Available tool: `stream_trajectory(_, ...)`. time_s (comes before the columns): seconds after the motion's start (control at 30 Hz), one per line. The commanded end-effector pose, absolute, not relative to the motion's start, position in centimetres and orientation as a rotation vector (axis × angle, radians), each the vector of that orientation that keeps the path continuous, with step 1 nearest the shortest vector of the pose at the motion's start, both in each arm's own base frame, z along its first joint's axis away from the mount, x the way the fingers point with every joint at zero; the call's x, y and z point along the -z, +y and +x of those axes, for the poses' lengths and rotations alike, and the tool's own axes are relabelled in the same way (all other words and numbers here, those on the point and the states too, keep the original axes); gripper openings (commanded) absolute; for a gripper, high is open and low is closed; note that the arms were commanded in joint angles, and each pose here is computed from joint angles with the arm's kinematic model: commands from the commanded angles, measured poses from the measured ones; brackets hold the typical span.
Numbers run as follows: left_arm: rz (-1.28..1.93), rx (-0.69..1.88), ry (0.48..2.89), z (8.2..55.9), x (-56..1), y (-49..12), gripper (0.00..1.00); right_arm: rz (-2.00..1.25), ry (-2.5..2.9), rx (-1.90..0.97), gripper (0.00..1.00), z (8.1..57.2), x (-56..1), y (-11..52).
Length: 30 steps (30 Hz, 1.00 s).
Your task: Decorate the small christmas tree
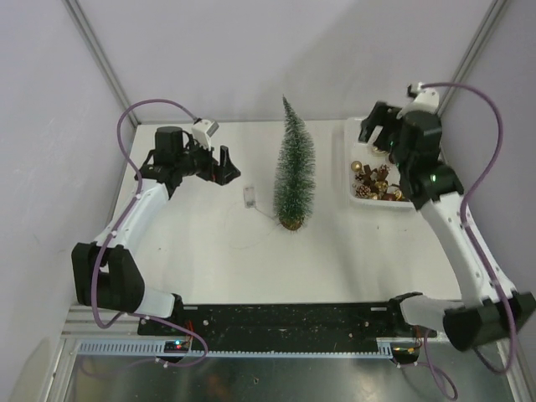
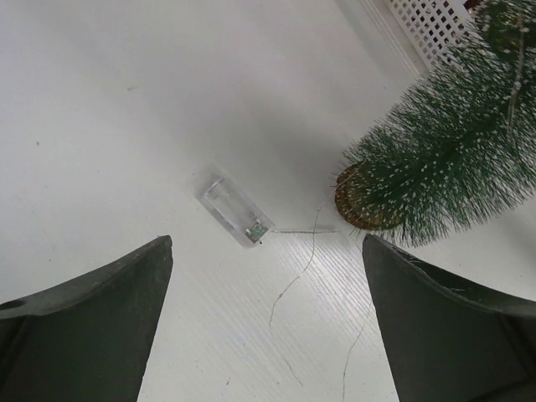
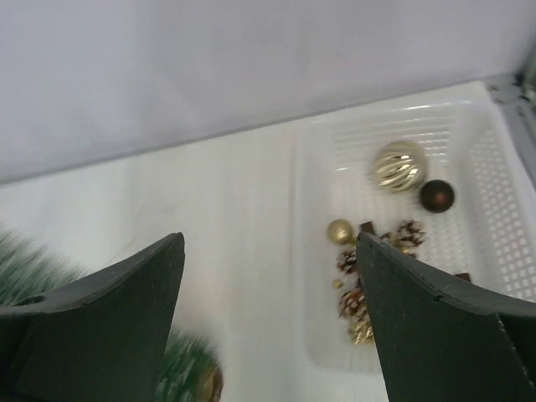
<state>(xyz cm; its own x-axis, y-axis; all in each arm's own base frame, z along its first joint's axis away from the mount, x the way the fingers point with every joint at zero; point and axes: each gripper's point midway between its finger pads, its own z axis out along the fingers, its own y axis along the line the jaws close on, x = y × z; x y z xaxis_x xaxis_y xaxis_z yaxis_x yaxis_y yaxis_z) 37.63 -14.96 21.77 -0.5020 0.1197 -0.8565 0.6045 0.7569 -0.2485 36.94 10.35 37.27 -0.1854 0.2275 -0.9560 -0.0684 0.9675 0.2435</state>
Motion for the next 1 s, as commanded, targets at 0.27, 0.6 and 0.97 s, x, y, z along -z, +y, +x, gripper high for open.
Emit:
stream_trajectory(0.27, 0.585, 0.683, 2.026, 38.2, -22.2, -15.5, 1.00, 0.707, 2.069, 0.115, 0.81, 52.0, -19.8, -3.0)
stream_trajectory(0.6, 0.622, 0.680, 2.011, 38.7, -22.2, -15.6, 1.00, 0.921, 2.122, 0.208, 0.73, 54.6, -13.9, -9.9)
stream_trajectory(0.97, 0.629, 0.688, 2.027, 38.8, -21.4, -15.7, 1.00, 0.929, 2.183, 0.189, 0.67, 55.5, -9.3, -10.8)
